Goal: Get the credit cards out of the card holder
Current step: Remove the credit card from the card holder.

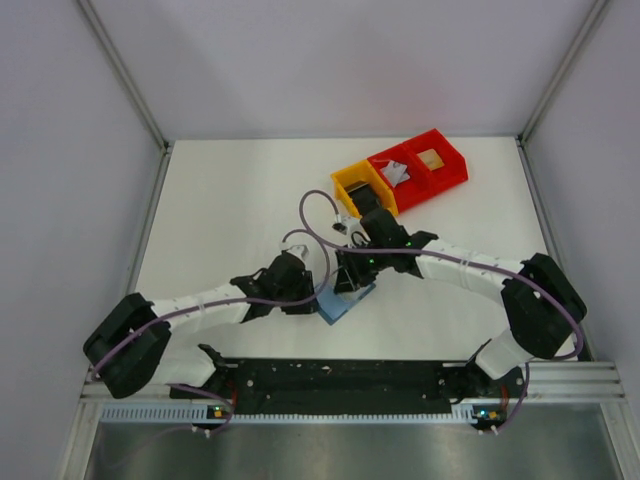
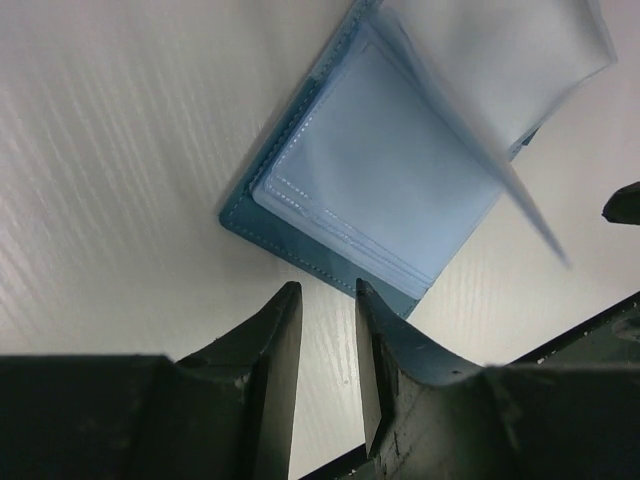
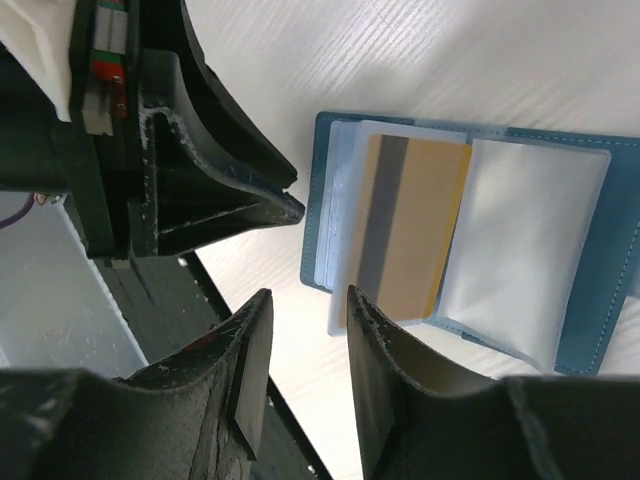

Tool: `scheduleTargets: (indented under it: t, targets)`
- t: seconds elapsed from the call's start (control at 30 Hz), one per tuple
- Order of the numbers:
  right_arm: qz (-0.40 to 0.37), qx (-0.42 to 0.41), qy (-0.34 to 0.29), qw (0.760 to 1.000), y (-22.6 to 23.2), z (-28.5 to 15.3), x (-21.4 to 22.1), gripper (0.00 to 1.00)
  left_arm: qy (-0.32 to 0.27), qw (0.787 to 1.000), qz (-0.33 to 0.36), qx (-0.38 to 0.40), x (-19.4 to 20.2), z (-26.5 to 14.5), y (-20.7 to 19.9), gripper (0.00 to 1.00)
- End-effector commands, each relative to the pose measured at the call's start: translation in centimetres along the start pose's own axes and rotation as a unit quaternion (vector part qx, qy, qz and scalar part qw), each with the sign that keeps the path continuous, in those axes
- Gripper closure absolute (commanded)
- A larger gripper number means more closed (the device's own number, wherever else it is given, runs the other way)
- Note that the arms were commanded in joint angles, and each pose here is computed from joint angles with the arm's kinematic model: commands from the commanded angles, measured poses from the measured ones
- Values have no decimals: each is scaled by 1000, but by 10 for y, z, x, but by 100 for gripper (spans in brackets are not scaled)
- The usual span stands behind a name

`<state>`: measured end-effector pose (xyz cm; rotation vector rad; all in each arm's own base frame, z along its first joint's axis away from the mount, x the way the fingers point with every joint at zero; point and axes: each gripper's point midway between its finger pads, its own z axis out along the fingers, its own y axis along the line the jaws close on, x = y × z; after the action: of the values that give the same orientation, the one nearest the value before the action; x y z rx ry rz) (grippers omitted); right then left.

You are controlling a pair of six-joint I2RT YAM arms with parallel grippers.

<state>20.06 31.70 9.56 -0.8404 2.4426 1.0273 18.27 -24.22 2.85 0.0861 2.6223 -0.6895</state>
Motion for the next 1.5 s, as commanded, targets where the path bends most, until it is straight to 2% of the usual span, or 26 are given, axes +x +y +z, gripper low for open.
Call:
scheduleTargets:
  t: [0.0,0.07,0.23,0.33,0.47,0.53,0.73,1.23,1.33,1.47]
  targets:
    - [-37,-32,-20,999,18,-4,-16,63,-40,999,-19,3,-8,-14,1,67]
    - [-41,-42,-17,998,21,-3,-16,62,-62,998,-27,-7,-13,-19,7,67]
    - [-13,23,-30,999,-9,-1,-21,61,-87,996,-34,2,-20,-30,5,67]
    - [1,51,-24,998,-28,6,-17,60,-99,994,-30,29,-28,-36,-8,67]
    - [33,34,-27,999,-39,17,-18,61,-117,991,-18,69,-44,-37,-30,67]
    - [53,26,-34,998,-47,20,-19,63,-113,989,-10,89,-48,-34,-43,70]
    - [78,-34,-48,995,-46,23,-26,67,-90,994,2,70,-52,-13,-45,78]
    - [101,-47,-18,994,-60,45,-5,67,-14,999,-25,20,-17,22,-17,100]
    - [103,-53,-11,993,-59,46,-1,67,-9,999,-27,17,-12,23,-13,100]
    - [101,-63,-6,993,-57,47,2,73,-1,1000,-28,8,-6,23,-7,100]
